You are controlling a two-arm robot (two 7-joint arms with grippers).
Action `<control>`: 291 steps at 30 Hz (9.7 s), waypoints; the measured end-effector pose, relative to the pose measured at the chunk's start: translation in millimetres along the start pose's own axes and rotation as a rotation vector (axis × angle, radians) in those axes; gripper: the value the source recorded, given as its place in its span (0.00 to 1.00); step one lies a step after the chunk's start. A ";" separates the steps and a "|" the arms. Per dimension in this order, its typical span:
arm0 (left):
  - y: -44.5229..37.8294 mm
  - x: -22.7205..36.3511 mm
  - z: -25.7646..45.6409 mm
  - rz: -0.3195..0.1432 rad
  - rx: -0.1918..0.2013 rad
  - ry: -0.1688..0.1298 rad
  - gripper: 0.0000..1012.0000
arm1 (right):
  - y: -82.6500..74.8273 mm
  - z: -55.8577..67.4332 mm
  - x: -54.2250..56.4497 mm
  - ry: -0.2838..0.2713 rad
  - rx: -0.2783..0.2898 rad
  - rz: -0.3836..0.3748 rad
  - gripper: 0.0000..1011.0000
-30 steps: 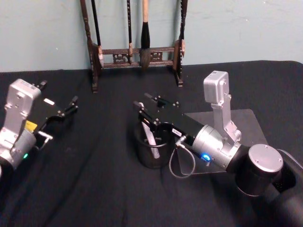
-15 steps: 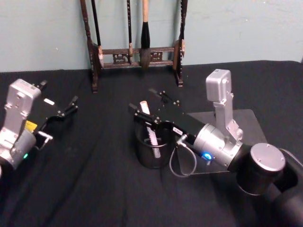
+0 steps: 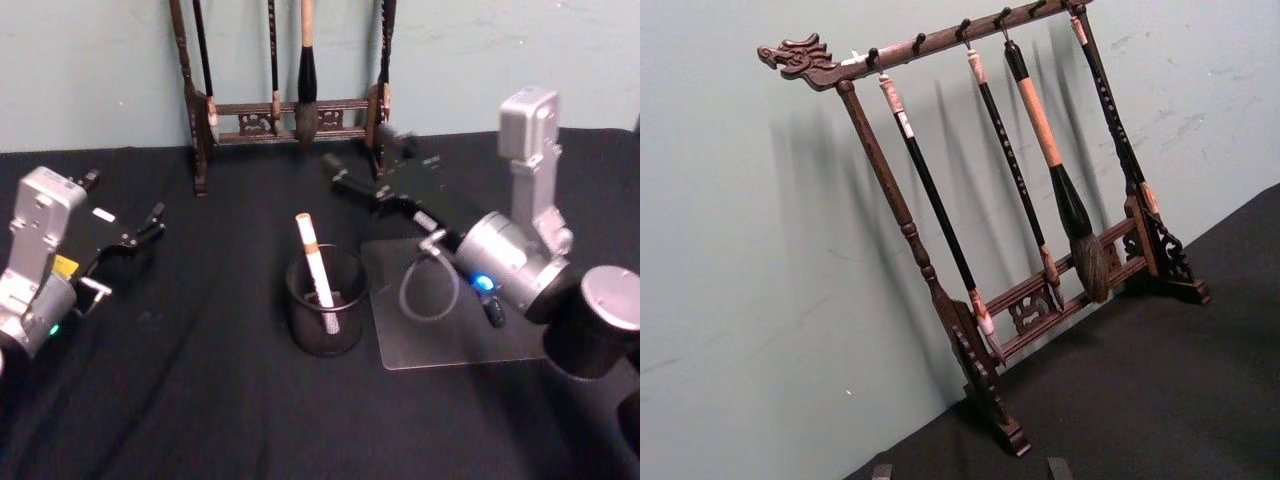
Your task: Pick up the water-based marker from the table and place it into the pen holder.
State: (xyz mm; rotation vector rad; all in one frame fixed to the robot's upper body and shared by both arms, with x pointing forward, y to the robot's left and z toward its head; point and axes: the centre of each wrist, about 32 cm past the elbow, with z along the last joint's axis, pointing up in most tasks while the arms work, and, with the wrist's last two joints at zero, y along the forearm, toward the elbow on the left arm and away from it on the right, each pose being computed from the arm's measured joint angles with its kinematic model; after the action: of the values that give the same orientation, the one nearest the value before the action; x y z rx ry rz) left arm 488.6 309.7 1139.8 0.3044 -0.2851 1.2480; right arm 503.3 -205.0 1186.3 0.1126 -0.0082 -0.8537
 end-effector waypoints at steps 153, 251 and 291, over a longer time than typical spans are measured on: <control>0.0 0.0 0.0 0.000 0.000 0.000 0.99 | -28.5 3.6 43.9 0.032 -0.356 -0.304 0.23; 0.0 0.0 0.0 0.000 0.000 0.000 0.99 | 4.0 -51.3 -25.3 0.107 0.034 0.107 0.76; 0.0 0.0 0.0 0.000 0.000 0.000 0.99 | -32.0 -54.7 60.5 -0.221 -0.159 -0.402 0.99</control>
State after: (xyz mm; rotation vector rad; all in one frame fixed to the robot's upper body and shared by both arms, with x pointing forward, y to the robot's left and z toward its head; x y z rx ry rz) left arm 488.6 309.7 1139.8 0.3044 -0.2850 1.2480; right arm 521.9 -266.1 1126.3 -0.1348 -0.1288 -1.2608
